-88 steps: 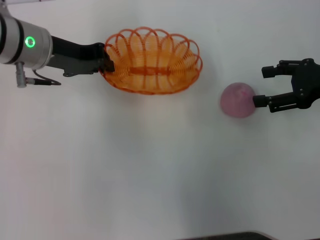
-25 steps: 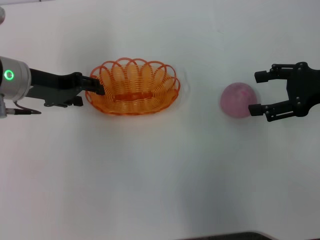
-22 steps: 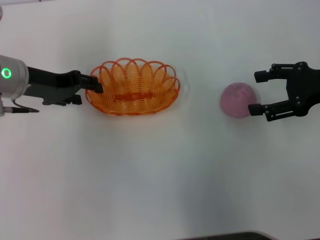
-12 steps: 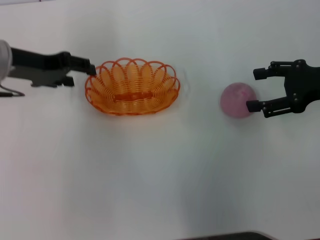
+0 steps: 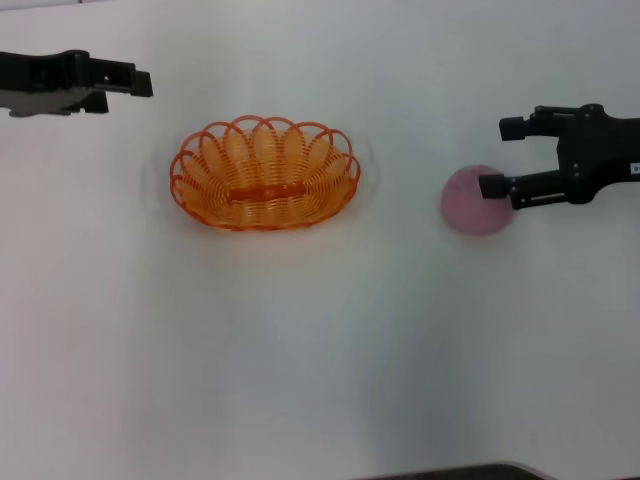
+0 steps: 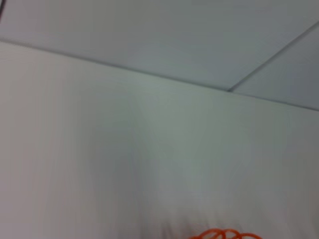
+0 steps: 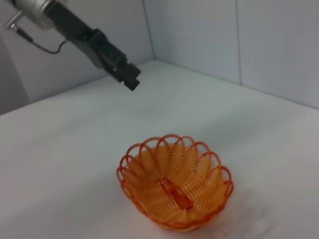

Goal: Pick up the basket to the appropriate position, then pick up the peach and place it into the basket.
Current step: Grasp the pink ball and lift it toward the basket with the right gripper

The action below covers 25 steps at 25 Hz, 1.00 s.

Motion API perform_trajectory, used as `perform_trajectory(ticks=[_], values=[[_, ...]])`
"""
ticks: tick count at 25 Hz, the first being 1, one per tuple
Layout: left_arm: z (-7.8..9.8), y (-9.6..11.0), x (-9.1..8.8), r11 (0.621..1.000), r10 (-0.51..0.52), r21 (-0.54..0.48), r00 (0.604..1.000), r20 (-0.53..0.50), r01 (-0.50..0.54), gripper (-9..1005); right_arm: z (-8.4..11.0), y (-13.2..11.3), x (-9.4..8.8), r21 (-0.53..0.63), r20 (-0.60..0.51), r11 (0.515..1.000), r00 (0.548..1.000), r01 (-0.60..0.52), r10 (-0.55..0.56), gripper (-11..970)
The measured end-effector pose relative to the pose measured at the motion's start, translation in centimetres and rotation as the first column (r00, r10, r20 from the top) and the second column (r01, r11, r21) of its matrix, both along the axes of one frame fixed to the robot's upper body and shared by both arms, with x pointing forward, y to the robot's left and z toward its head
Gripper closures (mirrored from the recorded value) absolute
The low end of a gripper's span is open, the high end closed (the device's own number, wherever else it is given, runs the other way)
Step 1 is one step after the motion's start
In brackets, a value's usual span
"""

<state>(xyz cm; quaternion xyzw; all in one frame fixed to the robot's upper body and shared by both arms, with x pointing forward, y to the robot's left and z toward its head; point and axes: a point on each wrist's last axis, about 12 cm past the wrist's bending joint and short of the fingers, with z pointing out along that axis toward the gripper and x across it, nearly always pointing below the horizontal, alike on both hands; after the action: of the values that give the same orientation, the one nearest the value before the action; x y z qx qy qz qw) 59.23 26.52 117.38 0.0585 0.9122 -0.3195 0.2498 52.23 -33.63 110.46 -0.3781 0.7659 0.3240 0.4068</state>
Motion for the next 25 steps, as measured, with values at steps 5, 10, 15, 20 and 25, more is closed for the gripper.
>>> perform_trajectory(ticks=[5, 10, 15, 20, 25], values=[[-0.1, 0.7, -0.3, 0.997, -0.069, -0.014, 0.992, 0.101, 0.071, 315, 0.3, -0.2, 0.1, 0.054, 0.000, 0.997, 0.999, 0.050, -0.050, 18], [-0.5, 0.8, -0.8, 0.987, -0.164, 0.035, 0.959, 0.232, 0.160, 316, 0.3, 0.0, -0.1, 0.134, -0.002, 0.988, 0.997, 0.078, -0.079, 17], [-1.0, 1.3, -1.9, 0.965, -0.259, 0.087, 0.866, 0.427, 0.246, 317, 0.7, 0.1, 0.4, 0.212, -0.023, 0.971, 0.993, 0.114, -0.112, 17], [-1.1, 1.4, -3.7, 0.916, -0.384, 0.121, 0.754, 0.533, 0.382, 319, 0.7, 0.4, 0.6, 0.234, -0.047, 0.964, 0.992, 0.127, -0.120, 17], [-1.4, 1.9, -5.7, 0.843, -0.499, 0.141, 0.658, 0.564, 0.519, 320, 0.6, 0.6, 0.6, 0.242, -0.055, 0.962, 0.991, 0.128, -0.118, 17]])
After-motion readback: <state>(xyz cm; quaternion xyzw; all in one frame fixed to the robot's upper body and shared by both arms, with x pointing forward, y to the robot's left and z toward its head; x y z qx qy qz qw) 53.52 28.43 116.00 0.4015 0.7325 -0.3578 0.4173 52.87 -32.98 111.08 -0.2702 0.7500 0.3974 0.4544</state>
